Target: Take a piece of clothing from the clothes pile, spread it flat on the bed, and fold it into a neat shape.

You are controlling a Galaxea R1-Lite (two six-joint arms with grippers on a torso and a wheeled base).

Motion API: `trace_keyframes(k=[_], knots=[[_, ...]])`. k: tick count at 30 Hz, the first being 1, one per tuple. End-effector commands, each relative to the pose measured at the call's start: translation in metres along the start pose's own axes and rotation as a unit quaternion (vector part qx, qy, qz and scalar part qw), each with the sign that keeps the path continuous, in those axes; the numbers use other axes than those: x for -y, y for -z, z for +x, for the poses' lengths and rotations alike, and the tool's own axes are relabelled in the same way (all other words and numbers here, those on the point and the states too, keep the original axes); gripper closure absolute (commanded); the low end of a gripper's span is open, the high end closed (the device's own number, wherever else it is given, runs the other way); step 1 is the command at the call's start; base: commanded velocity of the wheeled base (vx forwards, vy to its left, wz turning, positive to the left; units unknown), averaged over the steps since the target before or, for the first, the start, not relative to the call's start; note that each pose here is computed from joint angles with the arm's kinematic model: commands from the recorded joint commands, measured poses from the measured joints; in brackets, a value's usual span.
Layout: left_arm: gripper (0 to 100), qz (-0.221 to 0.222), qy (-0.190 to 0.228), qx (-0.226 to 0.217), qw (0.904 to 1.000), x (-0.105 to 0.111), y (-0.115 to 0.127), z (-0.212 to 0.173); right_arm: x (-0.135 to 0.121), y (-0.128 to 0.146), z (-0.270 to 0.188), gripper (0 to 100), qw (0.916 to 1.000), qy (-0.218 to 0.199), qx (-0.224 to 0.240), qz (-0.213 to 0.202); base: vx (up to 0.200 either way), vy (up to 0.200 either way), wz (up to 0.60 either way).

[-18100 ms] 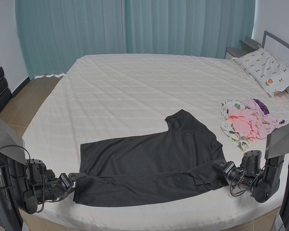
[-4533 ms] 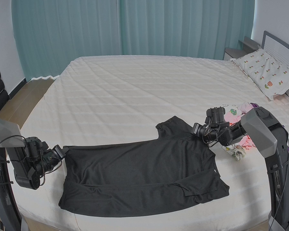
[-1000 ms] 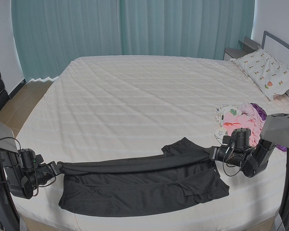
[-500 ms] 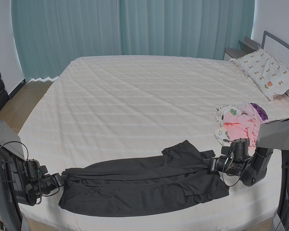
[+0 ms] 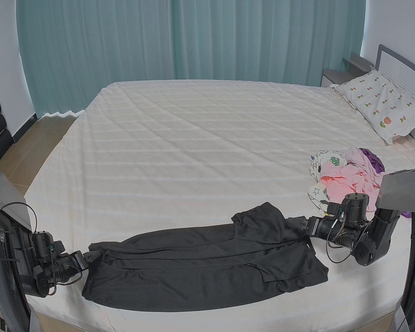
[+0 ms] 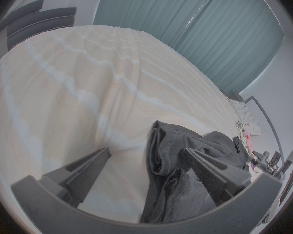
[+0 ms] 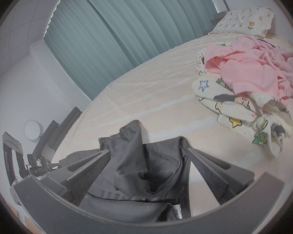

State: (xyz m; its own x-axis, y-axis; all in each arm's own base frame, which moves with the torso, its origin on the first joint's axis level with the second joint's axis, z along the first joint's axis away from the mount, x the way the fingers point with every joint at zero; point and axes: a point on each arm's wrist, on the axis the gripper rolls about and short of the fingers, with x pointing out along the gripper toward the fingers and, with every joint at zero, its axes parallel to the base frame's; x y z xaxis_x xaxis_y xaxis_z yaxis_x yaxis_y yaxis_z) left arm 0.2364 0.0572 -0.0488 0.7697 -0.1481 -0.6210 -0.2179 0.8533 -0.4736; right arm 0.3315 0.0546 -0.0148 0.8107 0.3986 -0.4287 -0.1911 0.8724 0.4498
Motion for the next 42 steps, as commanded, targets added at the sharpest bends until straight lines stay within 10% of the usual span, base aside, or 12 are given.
trace_keyframes(k=[1, 10, 30, 31, 42], knots=[[0, -0.029, 0.0, 0.039, 0.9988, -0.006, -0.014, -0.018, 0.001, -0.021, -0.017, 0, 0.9995, -0.008, 0.031, 0.009, 0.0, 0.0, 0.0], [0, -0.144, 0.064, 0.108, 0.9815, 0.012, -0.047, -0.042, -0.019, -0.024, -0.006, 0, 0.9981, -0.048, 0.025, 0.031, 0.0, 0.0, 0.0], [0, -0.166, 0.053, 0.055, 0.9832, 0.032, -0.024, -0.007, -0.035, 0.0, 0.043, 0, 0.9944, -0.032, -0.091, 0.044, 0.0, 0.0, 0.0], [0, -0.165, 0.054, 0.055, 0.9832, 0.032, -0.024, -0.008, -0.035, 0.001, 0.042, 100, 0.994, -0.031, -0.096, 0.043, 0.0, 0.0, 0.0], [0, -0.17, 0.047, 0.043, 0.9834, 0.029, -0.019, -0.005, -0.039, -0.003, 0.006, 100, 0.9944, -0.028, -0.093, 0.043, 0.0, 0.0, 0.0]])
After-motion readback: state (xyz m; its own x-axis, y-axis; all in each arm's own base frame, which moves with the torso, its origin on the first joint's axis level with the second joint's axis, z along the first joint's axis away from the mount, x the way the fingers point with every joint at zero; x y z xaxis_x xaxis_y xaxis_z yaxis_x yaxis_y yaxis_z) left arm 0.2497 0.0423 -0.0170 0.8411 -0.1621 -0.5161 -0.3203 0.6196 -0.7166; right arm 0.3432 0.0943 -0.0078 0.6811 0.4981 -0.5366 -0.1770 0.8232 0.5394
